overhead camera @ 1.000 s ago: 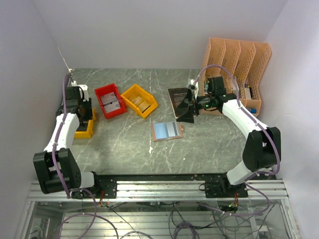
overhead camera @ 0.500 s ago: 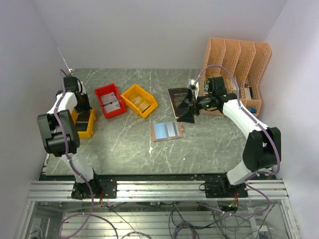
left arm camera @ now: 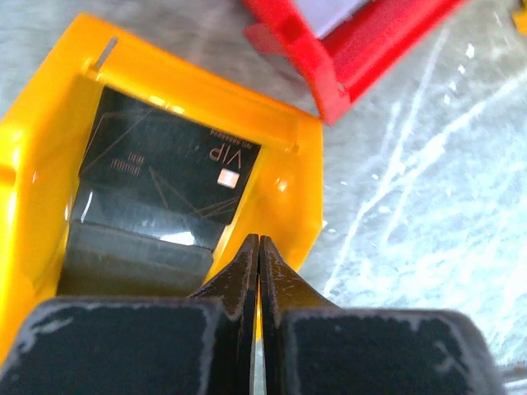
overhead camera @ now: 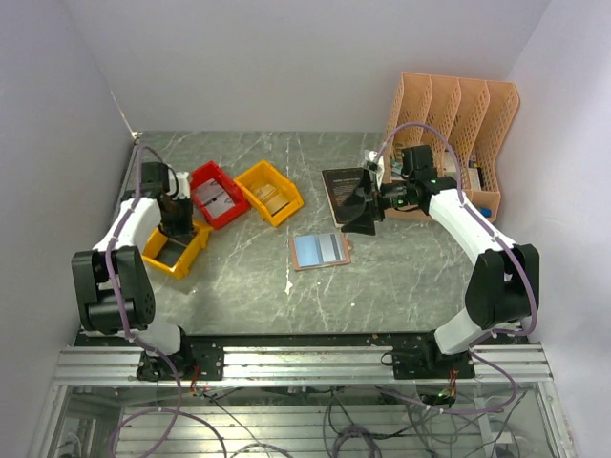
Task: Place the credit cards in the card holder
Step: Adjust the storage box at the center of the board.
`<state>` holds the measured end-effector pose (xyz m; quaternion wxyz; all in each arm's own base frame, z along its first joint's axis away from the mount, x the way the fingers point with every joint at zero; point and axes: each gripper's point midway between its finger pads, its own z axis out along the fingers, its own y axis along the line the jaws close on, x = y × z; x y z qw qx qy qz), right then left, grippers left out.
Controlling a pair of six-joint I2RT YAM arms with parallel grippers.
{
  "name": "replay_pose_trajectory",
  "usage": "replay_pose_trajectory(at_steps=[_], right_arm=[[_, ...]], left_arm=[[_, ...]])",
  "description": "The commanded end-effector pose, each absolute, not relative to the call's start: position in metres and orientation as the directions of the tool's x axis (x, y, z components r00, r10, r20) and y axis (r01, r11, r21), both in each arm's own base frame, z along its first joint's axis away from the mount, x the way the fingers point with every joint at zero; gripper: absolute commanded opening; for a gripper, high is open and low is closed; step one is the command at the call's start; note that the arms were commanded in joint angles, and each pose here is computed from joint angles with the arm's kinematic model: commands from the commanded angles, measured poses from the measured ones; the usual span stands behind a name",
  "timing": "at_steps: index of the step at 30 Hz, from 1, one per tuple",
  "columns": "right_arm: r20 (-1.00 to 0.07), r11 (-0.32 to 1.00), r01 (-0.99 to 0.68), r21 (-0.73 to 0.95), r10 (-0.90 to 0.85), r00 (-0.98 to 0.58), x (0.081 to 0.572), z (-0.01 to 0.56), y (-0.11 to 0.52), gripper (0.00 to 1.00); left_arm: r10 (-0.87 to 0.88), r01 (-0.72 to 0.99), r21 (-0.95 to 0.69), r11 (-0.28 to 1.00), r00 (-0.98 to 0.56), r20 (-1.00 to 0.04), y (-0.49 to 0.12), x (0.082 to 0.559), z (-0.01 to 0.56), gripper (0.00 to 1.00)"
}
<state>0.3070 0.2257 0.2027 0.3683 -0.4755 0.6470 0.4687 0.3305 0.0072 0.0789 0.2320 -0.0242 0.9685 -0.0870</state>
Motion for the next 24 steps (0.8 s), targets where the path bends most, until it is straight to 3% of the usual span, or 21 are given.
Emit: replay_pose_trajectory(at_steps=[1, 4, 6, 8, 13, 17, 24], right_arm=[[-0.94, 0.099, -0.97, 0.222, -0.242, -0.24, 0.31, 0.22, 0.22, 1.0], [-0.941, 0.098, -0.97, 0.224, -0.235, -0.242, 0.31, 0.222, 0.217, 1.0], [-0.943, 0.099, -0.97, 0.222, -0.23, -0.239, 0.31, 0.224, 0.215, 1.0], [-0.945, 0.103, -0.97, 0.221, -0.224, -0.239, 0.311, 0.225, 0.213, 1.0], [-0.945, 0.1, -0.969, 0.225, -0.219, -0.242, 0.31, 0.225, 0.211, 1.0], [-0.946, 0.098, -0.969, 0.226, -0.215, -0.243, 0.31, 0.226, 0.21, 1.0], [-0.948, 0.101, -0.969, 0.224, -0.207, -0.241, 0.311, 0.228, 0.206, 1.0]], left_arm=[[0.04, 0.119, -0.234, 0.965, -0.947, -0.319, -0.038, 0.302, 0.076, 0.07], [-0.031, 0.012, -0.175, 0.984, -0.969, -0.243, -0.024, 0.298, 0.074, 0.07], [-0.184, -0.152, -0.138, 0.979, -0.949, -0.256, 0.004, 0.302, 0.074, 0.07], [-0.351, -0.302, -0.203, 0.931, -0.895, -0.277, 0.021, 0.304, 0.075, 0.07], [-0.527, -0.483, -0.213, 0.849, -0.757, -0.387, 0.038, 0.304, 0.09, 0.07], [-0.577, -0.573, -0.161, 0.803, -0.682, -0.45, 0.063, 0.305, 0.096, 0.07], [-0.596, -0.652, -0.035, 0.758, -0.669, -0.445, 0.112, 0.329, 0.085, 0.07]])
